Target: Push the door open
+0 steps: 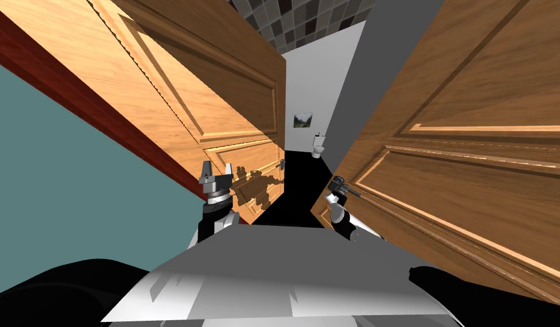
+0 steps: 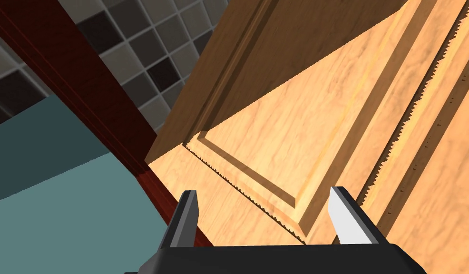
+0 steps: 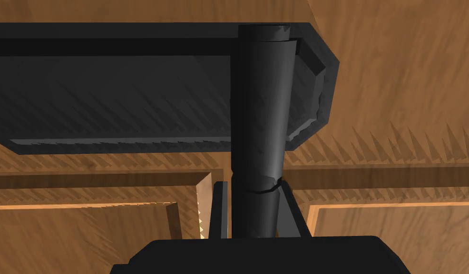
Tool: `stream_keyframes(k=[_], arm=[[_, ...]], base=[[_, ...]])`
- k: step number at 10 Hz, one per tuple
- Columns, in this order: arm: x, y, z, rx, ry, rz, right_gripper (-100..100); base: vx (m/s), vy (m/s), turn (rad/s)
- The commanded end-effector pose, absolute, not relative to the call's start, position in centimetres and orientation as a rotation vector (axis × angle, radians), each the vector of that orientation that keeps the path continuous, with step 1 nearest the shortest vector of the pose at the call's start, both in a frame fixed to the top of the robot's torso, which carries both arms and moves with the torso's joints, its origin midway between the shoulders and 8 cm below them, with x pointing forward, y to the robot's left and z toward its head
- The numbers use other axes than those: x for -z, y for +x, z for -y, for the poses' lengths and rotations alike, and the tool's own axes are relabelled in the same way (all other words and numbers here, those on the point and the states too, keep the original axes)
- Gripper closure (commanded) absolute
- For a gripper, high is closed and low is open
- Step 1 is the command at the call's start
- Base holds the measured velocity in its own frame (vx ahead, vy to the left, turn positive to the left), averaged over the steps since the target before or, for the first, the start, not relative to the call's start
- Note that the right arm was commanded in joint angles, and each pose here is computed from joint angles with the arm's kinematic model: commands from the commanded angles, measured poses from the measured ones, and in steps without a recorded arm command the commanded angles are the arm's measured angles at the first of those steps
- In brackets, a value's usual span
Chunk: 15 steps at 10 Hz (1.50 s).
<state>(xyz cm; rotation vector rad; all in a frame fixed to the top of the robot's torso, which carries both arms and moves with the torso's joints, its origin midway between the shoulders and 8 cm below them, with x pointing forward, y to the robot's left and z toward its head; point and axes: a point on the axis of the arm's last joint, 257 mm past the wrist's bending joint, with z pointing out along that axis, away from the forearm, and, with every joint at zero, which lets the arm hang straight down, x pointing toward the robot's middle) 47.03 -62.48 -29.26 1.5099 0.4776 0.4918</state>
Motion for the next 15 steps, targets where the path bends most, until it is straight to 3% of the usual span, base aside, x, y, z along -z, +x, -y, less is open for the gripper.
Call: stream_keyframes(k=[1, 15], arm=[[28.9, 46.8, 62.7, -0.464, 1.509, -0.451, 100], [29.6, 41.9, 64.5, -0.281, 1.558, -0.284, 100]], base=[[0.088, -0.1, 0.017], [0.096, -0.103, 0.016]])
